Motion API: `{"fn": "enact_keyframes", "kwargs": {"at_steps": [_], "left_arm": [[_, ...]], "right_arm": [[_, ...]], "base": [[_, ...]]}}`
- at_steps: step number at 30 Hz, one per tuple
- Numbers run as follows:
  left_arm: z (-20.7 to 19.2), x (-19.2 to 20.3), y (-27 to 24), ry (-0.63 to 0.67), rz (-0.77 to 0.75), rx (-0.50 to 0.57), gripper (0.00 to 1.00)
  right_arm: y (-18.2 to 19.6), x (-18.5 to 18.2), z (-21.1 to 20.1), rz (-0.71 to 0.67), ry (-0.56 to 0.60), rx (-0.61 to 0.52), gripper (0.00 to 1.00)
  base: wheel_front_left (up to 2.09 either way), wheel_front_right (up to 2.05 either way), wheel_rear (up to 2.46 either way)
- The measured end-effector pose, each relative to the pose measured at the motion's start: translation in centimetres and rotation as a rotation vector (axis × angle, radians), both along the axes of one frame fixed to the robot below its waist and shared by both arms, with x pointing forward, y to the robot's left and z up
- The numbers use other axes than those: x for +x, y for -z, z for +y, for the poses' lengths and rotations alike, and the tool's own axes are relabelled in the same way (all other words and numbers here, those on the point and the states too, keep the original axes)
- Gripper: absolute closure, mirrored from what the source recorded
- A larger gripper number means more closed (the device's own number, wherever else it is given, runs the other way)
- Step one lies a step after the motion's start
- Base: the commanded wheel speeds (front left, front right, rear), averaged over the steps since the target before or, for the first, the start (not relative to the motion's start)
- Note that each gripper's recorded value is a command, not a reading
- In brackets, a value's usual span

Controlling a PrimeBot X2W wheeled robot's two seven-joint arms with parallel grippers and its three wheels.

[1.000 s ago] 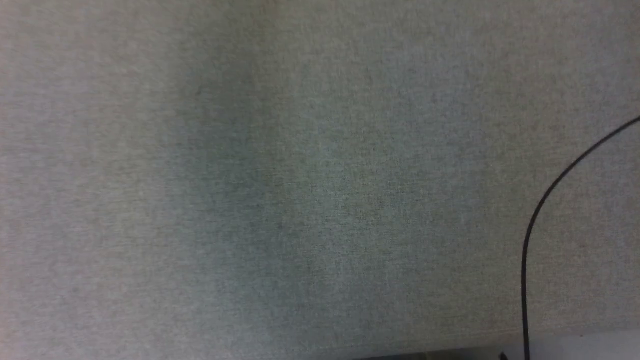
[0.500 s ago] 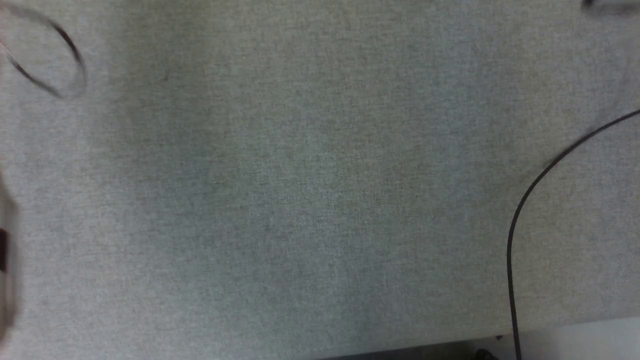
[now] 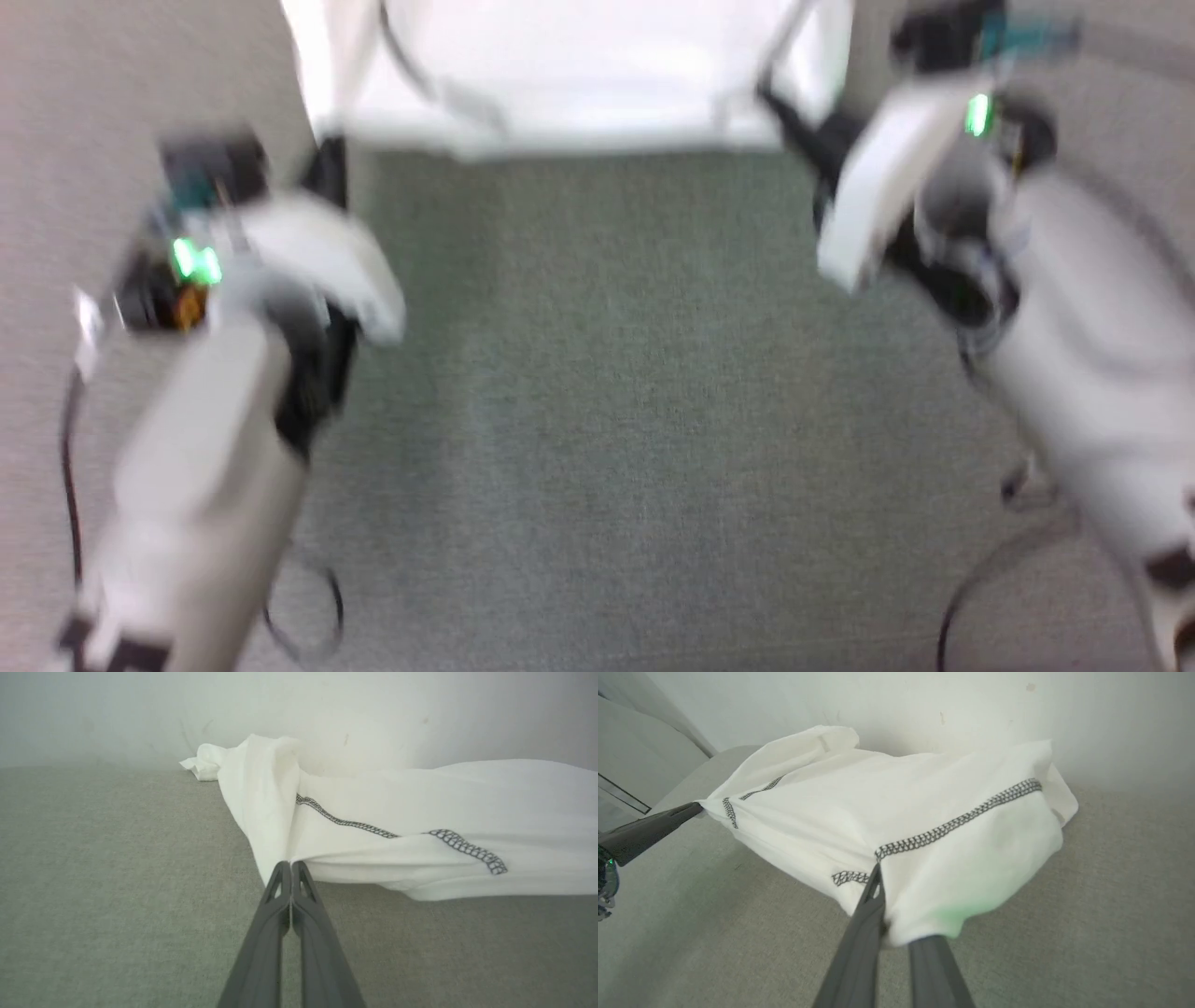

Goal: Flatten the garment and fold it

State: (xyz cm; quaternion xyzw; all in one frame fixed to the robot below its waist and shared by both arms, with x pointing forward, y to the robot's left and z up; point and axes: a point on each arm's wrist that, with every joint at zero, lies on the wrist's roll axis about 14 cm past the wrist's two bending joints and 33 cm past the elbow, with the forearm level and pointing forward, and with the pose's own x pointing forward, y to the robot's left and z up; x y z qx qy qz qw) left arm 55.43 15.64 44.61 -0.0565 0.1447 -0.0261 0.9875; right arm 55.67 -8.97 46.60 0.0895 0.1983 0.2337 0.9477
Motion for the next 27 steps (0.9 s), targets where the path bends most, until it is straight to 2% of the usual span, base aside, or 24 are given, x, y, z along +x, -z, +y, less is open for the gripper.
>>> {"fn": "enact_keyframes", "kwargs": {"at_steps": [7,11,16,18,27], "left_arm": [[1.5,-8.9,-2.9,-0.020,-0.017,0.022,1.00],[1.6,-12.0,-4.4,-0.012,-0.024,0.029,1.00],[4.6,-17.1,-5.1,-0.098,0.018,0.081,1.00],[4.4,-19.6,-5.2,-0.113,0.040,0.067,1.00],[4.3,-22.4,-5.7,-0.141,0.039,0.053,1.00]], "right_arm": [[-1.5,-7.8,0.4,-0.005,-0.024,0.065,1.00],[-1.6,-11.1,-0.1,0.009,-0.017,0.062,1.00],[-0.6,-16.4,-4.4,0.068,0.124,0.011,1.00],[-1.1,-19.7,-3.9,0.099,0.158,0.021,1.00],[-1.9,-24.0,-4.5,0.153,0.211,-0.012,1.00]], "base": [[0.00,0.00,0.00],[0.00,0.00,0.00],[0.00,0.00,0.00],[0.00,0.00,0.00],[0.00,0.00,0.00]]}}
